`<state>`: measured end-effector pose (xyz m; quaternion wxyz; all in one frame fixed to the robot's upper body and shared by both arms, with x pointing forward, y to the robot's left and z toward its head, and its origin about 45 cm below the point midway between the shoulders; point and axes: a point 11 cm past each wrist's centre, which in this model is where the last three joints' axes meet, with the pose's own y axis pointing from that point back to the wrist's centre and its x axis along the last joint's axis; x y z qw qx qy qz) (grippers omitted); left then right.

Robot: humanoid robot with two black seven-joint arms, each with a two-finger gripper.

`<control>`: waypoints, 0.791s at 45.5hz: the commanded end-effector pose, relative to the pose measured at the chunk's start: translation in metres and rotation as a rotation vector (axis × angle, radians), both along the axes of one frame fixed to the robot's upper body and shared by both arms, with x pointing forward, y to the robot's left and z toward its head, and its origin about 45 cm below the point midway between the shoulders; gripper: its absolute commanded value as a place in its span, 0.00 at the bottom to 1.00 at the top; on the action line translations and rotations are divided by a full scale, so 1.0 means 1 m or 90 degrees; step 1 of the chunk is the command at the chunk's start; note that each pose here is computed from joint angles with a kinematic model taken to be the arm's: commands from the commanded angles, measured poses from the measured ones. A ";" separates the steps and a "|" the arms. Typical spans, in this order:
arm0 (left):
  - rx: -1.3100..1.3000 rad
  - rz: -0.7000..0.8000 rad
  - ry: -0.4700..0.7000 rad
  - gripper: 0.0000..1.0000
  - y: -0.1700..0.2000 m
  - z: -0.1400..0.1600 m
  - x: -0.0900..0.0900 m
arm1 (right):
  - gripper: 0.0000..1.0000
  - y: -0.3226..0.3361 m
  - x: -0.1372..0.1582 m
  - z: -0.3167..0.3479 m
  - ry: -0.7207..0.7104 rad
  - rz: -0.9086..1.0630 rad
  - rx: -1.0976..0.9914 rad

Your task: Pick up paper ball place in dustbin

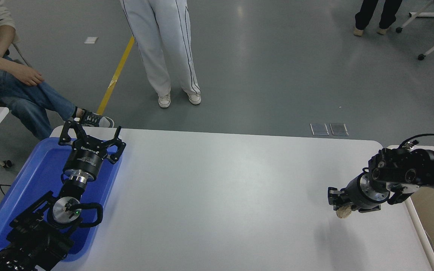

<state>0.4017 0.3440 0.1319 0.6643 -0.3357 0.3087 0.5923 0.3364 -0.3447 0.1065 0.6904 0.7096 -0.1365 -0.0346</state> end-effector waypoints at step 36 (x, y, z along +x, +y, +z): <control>0.000 -0.001 0.001 1.00 0.000 0.000 0.000 | 0.00 -0.003 0.012 0.144 0.069 0.066 0.004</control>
